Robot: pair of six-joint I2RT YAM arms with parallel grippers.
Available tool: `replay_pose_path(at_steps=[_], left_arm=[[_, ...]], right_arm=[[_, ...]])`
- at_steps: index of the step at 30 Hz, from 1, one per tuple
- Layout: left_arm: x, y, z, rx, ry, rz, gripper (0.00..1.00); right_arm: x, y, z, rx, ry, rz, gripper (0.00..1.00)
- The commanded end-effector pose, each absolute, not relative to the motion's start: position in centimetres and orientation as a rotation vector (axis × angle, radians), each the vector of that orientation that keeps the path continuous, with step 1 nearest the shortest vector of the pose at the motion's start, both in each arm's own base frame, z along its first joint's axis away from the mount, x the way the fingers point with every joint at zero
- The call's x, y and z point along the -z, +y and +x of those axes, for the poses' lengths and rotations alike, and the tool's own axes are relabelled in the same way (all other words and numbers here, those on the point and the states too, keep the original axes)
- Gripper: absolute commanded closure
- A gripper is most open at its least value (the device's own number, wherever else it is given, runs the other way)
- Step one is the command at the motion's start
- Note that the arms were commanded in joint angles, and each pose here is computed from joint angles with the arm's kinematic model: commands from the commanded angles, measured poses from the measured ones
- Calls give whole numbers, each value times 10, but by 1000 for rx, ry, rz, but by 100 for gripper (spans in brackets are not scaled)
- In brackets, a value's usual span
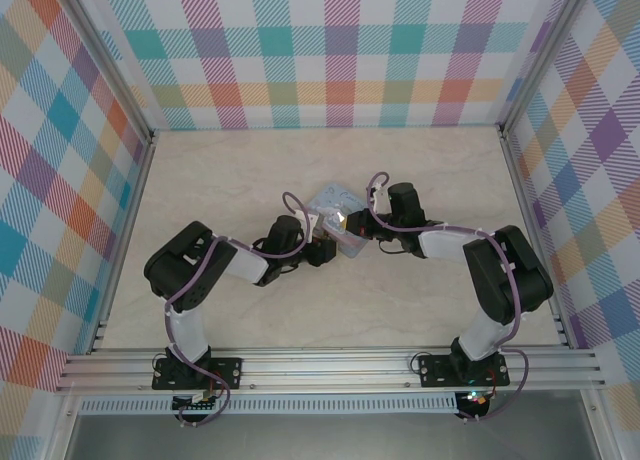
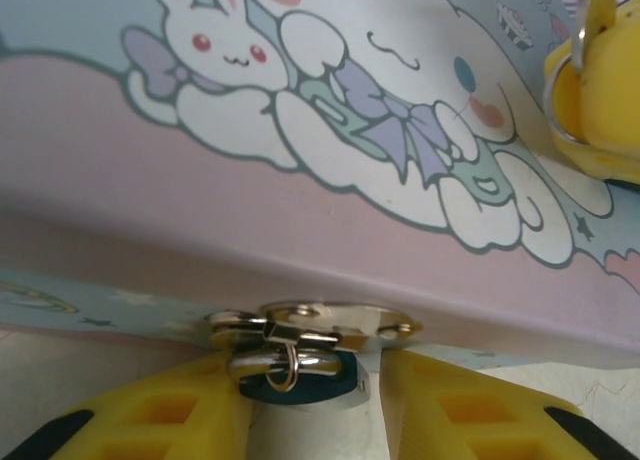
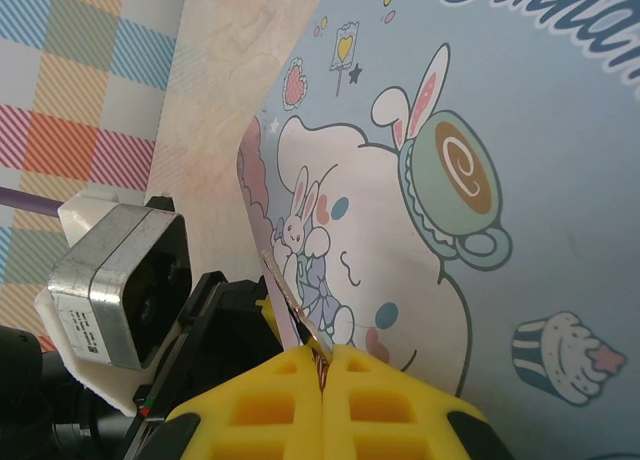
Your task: Unlock a padlock with a key
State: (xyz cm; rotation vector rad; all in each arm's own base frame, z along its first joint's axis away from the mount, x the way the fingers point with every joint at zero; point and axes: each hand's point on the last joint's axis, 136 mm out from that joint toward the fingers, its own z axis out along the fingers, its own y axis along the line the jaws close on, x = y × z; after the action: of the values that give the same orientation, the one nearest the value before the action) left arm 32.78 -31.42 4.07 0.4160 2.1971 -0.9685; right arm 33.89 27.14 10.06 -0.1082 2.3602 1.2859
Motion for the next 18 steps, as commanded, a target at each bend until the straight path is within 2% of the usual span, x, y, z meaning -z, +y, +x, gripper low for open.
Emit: replay_pose_path(at_steps=[1,10,18], left_arm=[[-63,-335,333,1020,2111,438,64],[-69,-332,335,1012,2104,391,72],[-87,-324,336,1054,2136,217,75]], right_arm=[[-77,267,320,-1274,2468,-65,97],[-80,268,319,-1281,2458,-70,97],[-111,265,326,-1233,2361,-165,97]])
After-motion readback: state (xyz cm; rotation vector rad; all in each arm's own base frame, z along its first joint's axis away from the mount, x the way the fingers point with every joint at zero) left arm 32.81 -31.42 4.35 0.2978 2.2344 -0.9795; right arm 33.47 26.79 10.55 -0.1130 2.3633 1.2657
